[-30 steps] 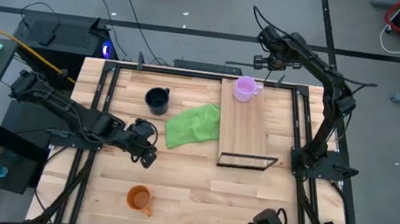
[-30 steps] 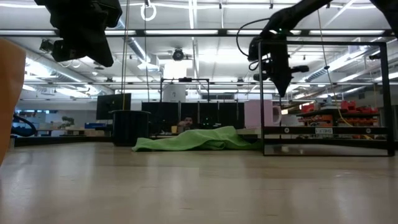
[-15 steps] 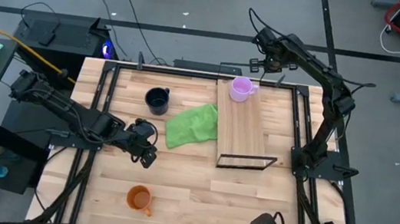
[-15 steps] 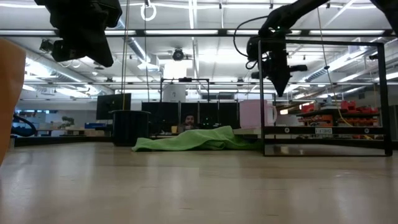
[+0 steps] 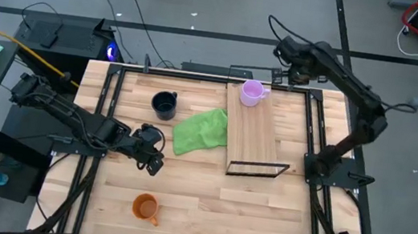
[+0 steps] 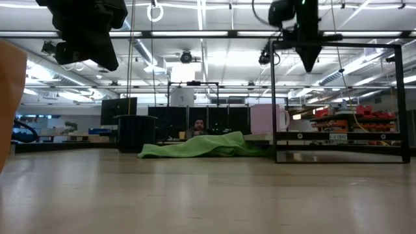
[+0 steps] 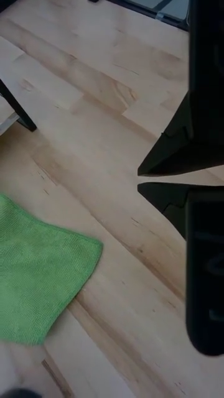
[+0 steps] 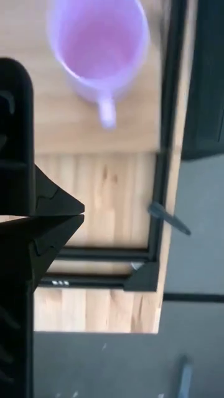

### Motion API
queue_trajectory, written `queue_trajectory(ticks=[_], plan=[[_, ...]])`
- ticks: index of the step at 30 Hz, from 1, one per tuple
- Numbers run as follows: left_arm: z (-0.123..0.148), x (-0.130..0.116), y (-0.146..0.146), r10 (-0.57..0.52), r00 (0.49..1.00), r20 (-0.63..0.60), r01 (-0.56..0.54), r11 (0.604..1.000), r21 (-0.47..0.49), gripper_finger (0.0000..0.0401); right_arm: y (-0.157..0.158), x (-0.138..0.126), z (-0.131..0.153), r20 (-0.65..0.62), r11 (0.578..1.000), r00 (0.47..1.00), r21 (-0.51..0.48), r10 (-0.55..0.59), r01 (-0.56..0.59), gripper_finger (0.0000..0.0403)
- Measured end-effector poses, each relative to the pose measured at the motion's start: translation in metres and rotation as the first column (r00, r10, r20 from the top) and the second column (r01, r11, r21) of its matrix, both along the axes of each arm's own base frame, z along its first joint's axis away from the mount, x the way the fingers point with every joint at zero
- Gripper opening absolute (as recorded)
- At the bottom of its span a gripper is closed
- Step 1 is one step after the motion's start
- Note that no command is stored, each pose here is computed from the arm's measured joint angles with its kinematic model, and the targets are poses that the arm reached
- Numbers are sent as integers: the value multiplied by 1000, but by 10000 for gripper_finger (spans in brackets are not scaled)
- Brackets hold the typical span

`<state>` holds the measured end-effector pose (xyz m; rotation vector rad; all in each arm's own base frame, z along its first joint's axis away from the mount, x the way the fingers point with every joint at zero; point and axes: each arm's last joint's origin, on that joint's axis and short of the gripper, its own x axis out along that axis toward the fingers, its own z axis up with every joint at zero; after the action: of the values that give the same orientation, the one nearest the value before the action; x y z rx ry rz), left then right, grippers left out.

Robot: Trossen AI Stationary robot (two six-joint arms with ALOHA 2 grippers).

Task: Stack small to large cups/mugs on shelf
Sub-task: Move the shelf to the center

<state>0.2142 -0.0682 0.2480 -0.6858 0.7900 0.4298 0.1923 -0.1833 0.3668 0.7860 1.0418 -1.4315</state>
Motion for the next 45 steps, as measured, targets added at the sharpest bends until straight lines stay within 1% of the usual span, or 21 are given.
queue_trajectory(ticks=[4,7,9,13,18,21,28,32,34,40,45], plan=[[0,1,3,9,1000,0,-9,1000,5,33,42,4,16,68,997,997,-72,40,-35,1],[0,1,4,12,1000,0,-12,1000,9,29,71,1,16,92,995,995,-90,49,-41,1],[0,1,4,4,1000,-1,-4,1000,15,28,89,-2,7,103,996,993,-83,51,-43,1],[0,1,4,0,1000,-2,0,1000,14,31,123,-14,-20,113,998,993,-59,21,-14,1],[0,2,4,0,1000,-2,0,1000,14,36,157,-31,-47,155,999,987,-12,-47,49,1],[0,2,4,-1,1000,-1,1,1000,13,32,174,-38,-60,163,998,985,25,-60,57,1],[0,2,4,9,1000,2,-9,1000,4,30,208,-53,-87,140,989,985,121,-106,89,1],[0,2,4,19,1000,4,-19,1000,-6,36,223,-59,-95,117,982,986,158,-122,103,1],[0,2,4,19,1000,4,-19,1000,-6,36,229,-60,-98,128,980,984,173,-123,100,1],[0,2,4,20,1000,4,-20,1000,-6,28,240,-55,-103,191,975,976,213,-108,66,0],[0,2,4,19,1000,4,-19,1000,-6,32,241,-53,-104,211,974,972,220,-100,52,0]])
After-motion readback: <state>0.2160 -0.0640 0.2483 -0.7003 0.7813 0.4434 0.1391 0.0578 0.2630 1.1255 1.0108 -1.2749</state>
